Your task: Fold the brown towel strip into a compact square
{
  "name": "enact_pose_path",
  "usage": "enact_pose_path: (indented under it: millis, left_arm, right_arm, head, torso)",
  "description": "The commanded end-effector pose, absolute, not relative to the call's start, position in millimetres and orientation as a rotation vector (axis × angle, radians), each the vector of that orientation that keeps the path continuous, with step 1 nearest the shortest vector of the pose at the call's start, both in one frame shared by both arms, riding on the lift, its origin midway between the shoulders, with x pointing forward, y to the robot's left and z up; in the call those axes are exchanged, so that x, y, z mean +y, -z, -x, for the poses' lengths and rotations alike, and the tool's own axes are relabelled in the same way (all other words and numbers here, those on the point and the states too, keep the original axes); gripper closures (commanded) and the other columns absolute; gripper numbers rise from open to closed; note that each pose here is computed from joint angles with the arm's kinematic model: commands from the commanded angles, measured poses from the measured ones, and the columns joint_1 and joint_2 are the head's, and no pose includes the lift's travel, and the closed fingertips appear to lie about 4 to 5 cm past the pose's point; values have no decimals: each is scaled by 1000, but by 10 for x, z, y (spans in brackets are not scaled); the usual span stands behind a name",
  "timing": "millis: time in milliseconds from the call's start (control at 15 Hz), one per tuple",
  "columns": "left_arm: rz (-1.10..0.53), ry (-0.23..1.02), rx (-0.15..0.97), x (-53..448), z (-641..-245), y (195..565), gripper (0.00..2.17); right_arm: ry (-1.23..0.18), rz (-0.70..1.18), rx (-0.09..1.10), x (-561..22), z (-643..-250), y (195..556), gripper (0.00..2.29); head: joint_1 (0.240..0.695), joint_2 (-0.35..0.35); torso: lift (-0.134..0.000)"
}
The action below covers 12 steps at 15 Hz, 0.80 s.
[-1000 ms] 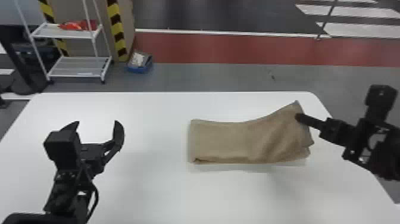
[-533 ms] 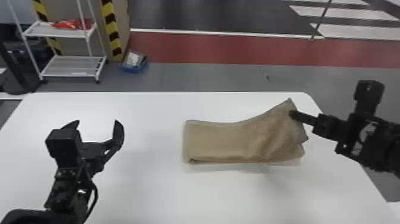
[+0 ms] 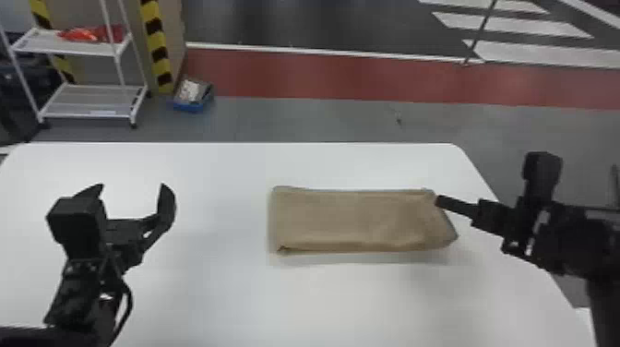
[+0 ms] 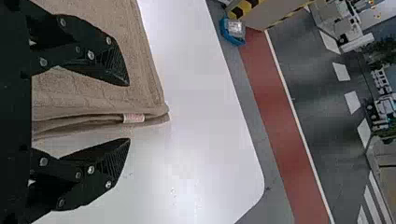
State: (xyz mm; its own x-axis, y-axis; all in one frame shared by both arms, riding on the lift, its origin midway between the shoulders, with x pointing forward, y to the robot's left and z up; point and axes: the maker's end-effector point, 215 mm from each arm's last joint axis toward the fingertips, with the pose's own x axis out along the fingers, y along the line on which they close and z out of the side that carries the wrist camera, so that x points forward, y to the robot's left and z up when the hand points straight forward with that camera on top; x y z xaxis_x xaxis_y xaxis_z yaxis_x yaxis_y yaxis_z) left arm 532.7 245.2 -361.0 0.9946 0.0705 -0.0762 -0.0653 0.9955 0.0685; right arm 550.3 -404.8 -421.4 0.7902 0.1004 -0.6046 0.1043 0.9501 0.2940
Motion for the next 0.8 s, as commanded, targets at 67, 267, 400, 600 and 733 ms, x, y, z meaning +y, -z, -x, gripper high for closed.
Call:
enact_pose_path:
  millis: [67, 267, 400, 600, 733]
  left_arm:
    - [-66, -65, 77, 2441, -5348, 3613, 36]
    - [-64, -57, 84, 2397, -5352, 3652, 36]
    - [-66, -47, 86, 2363, -5383, 3665, 36]
    - [-66, -20, 83, 2216, -5451, 3657, 36]
    - [-67, -15, 82, 2211, -5457, 3650, 36]
  right_arm:
    - [27, -341, 635, -4200, -5463, 4111, 70]
    - [33, -341, 661, -4210, -5514, 4227, 157]
    - [28, -312, 692, -4159, -5553, 4376, 194]
    - [16, -288, 728, -4090, -5548, 4546, 221]
    - [14, -272, 755, -4062, -5527, 4622, 316]
  head:
    - [695, -161]
    - [695, -178]
    - [695, -181]
    - [695, -179]
    - [695, -183]
  torso:
    - [-109]
    - [-109]
    - [-109]
    - [-109]
    - [-109]
